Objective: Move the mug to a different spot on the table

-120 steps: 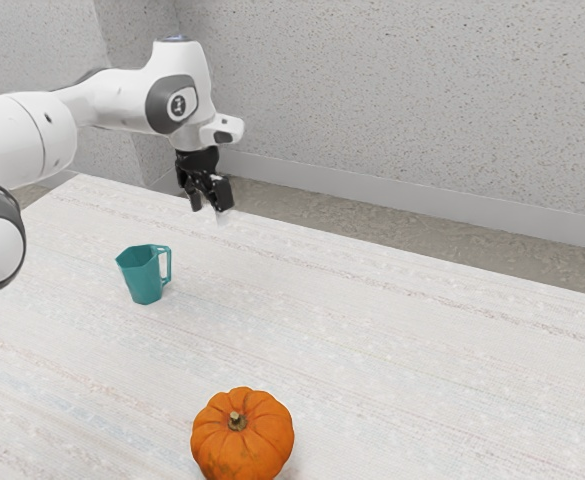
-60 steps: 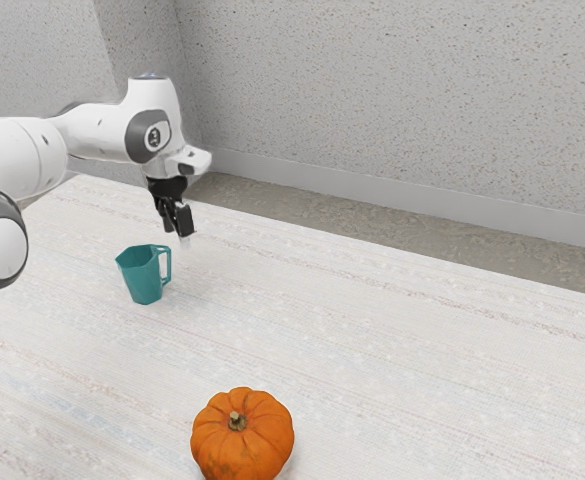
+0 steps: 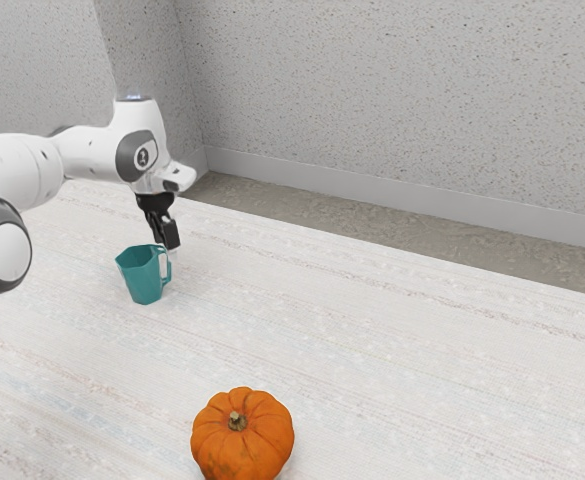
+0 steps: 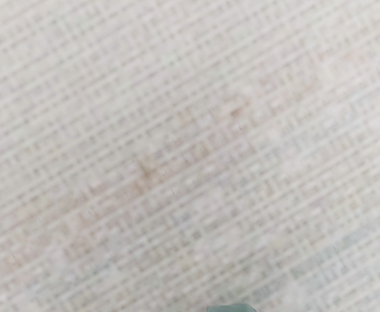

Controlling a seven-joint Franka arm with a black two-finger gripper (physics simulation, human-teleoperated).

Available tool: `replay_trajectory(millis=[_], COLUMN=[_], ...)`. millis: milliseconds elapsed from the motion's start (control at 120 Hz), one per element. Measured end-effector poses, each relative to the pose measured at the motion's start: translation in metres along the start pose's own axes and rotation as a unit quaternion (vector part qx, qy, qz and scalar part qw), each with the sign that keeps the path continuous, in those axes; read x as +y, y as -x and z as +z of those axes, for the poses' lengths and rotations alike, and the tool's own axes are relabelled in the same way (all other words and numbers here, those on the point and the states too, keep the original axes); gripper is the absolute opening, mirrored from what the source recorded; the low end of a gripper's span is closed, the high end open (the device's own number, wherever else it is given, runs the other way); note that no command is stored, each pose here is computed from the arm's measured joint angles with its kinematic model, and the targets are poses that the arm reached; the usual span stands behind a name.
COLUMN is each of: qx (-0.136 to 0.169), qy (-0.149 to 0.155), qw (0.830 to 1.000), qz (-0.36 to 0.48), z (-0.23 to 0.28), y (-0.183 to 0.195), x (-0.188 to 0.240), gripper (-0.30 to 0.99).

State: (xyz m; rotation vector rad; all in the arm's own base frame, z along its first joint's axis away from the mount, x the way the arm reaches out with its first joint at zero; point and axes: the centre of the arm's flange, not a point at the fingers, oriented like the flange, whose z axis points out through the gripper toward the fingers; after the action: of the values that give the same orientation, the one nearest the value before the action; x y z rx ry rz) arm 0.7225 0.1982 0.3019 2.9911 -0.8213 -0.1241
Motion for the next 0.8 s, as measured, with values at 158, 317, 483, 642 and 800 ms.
replay_trajectory(millis=[158,317,483,642,800], qx=[-0.004,-0.014,-0.025,-0.036,-0.054], qy=[0.002,0.001,-0.006,-0.018,-0.025], qw=[1.000,1.000,1.000,0.999,0.998], qz=[0.002,-0.007,-0.015,-0.017,-0.024], z=[0.011,0.023,0.028,0.025,0.024], y=[0.001,0.005,0.005,0.000,-0.005], x=[-0.002,-0.007,-0.007,-0.002,0.006], gripper=[0.61,0.56,0.46,0.40,0.35])
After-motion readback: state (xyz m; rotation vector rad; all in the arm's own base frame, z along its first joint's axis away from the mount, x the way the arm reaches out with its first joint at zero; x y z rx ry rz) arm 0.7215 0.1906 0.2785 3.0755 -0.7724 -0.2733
